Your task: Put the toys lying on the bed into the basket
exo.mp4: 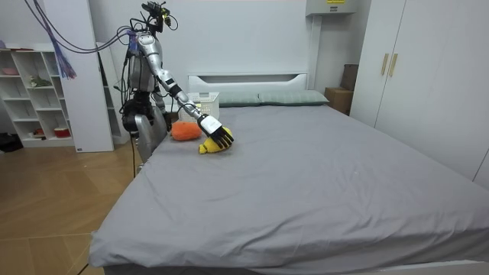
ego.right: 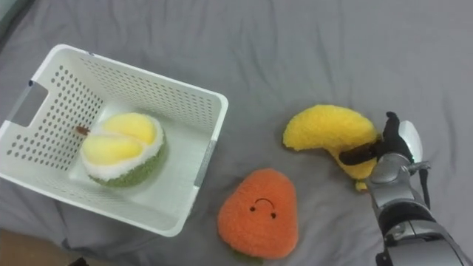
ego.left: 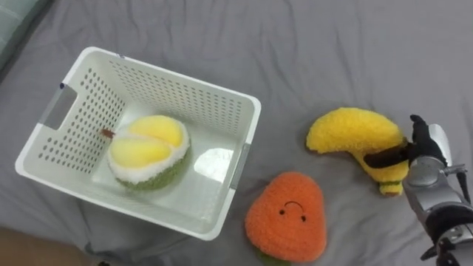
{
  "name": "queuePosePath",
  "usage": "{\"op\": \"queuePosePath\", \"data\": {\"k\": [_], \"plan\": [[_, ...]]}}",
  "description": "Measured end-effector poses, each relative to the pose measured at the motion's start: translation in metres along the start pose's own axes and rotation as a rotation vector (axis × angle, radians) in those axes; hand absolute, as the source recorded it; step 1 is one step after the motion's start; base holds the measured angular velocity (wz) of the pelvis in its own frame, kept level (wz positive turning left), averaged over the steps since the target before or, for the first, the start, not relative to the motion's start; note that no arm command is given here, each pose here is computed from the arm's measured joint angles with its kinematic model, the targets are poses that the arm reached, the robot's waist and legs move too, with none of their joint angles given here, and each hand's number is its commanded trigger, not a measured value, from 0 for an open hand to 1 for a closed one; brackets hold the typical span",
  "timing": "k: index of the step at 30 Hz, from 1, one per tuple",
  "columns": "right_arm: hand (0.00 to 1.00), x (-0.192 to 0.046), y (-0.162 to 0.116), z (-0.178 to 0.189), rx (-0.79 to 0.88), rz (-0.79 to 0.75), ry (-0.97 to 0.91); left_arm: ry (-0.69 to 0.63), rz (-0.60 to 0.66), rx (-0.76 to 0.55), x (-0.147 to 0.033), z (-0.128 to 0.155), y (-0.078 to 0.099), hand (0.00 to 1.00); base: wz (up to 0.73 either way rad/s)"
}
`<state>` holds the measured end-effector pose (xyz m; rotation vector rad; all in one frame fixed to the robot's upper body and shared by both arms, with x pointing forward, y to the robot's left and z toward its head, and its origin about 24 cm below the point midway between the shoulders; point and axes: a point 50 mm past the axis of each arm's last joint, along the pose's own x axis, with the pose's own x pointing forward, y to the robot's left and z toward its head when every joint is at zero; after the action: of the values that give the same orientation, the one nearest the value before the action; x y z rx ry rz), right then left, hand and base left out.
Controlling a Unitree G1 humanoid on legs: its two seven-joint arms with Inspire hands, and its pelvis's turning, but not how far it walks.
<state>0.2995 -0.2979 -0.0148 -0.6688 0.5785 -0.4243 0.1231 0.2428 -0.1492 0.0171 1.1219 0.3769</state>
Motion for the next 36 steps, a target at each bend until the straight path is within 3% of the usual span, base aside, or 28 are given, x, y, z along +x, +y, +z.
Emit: {"op": "queuePosePath", "data": {"k": [11,23,29,36], "plan": [[1.00,0.002,-0.009,-0.008,-0.018,-0.022,0.024,-0.012,-0.003,-0.001,0.000,0.004,-0.001,0.00,0.03],[1.00,0.003,-0.017,-0.003,-0.171,-0.051,-0.047,-0.034,-0.001,-0.002,0.000,0.004,0.001,0.00,0.00],[1.00,0.002,-0.019,0.024,-0.124,-0.071,-0.171,-0.013,0.007,-0.003,-0.002,-0.006,0.004,0.00,0.01],[1.00,-0.022,-0.020,0.056,-0.050,-0.092,-0.417,0.052,0.046,-0.007,-0.008,-0.041,0.020,0.00,0.00]]}}
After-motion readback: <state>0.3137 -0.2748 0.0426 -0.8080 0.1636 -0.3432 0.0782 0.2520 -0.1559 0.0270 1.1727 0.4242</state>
